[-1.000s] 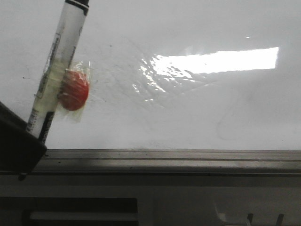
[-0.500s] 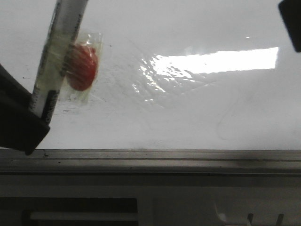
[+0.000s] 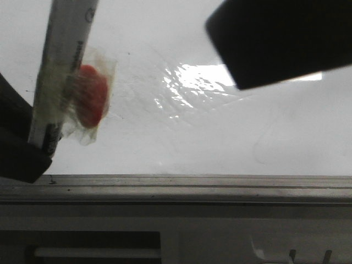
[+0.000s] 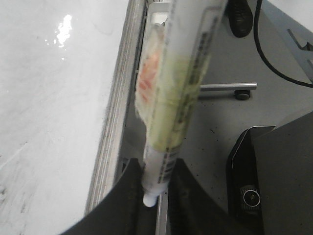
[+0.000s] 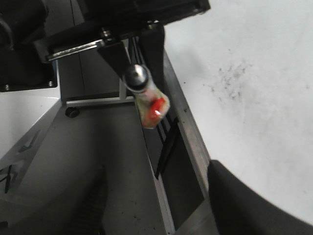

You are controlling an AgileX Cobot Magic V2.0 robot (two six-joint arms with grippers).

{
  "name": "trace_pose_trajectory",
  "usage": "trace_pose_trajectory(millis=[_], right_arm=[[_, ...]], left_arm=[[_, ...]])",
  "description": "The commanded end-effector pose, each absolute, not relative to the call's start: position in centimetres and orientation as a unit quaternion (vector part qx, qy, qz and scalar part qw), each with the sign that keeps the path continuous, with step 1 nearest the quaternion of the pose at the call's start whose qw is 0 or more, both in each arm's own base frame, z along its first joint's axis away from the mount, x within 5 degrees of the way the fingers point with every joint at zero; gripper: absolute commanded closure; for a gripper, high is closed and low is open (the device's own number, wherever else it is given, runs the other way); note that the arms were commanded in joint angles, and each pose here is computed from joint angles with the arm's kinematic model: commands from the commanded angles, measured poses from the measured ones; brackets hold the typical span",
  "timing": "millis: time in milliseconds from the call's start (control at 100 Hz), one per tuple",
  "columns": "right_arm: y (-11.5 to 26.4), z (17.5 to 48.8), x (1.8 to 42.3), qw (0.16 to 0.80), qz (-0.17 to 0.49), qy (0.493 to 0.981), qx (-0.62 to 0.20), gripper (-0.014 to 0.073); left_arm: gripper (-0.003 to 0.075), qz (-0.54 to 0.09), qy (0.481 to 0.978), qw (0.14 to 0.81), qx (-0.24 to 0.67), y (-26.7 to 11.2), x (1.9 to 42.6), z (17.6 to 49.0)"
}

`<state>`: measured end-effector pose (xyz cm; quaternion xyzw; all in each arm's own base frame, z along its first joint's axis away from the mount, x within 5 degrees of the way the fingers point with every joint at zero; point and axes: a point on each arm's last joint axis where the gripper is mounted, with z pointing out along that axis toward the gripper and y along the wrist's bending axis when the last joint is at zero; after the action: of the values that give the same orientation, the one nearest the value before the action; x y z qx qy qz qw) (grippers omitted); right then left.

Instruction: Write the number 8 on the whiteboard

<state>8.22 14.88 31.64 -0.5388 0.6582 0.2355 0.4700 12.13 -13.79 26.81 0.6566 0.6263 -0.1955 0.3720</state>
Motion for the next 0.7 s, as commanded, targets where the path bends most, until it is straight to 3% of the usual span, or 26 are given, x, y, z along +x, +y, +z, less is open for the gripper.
trace_pose_trajectory(millis=[0, 220, 690], right_arm=[[16.0, 33.3, 8.5, 0.516, 0.247, 0.628, -0.528, 0.0197], [17.4, 32.8, 8.8, 0.521, 0.250, 0.622, -0.529, 0.0197], [18.0, 32.6, 9.2, 0.528, 0.248, 0.621, -0.523, 0.0197]], left_arm=[[0.0741, -0.199, 0.619, 0.408, 0.641, -14.1, 12.4, 28.3], [0.0741, -0.193, 0.579, 0.413, 0.676, -15.1, 11.7, 28.2], [0.0741, -0.194, 0.573, 0.404, 0.686, -17.4, 12.7, 27.9]])
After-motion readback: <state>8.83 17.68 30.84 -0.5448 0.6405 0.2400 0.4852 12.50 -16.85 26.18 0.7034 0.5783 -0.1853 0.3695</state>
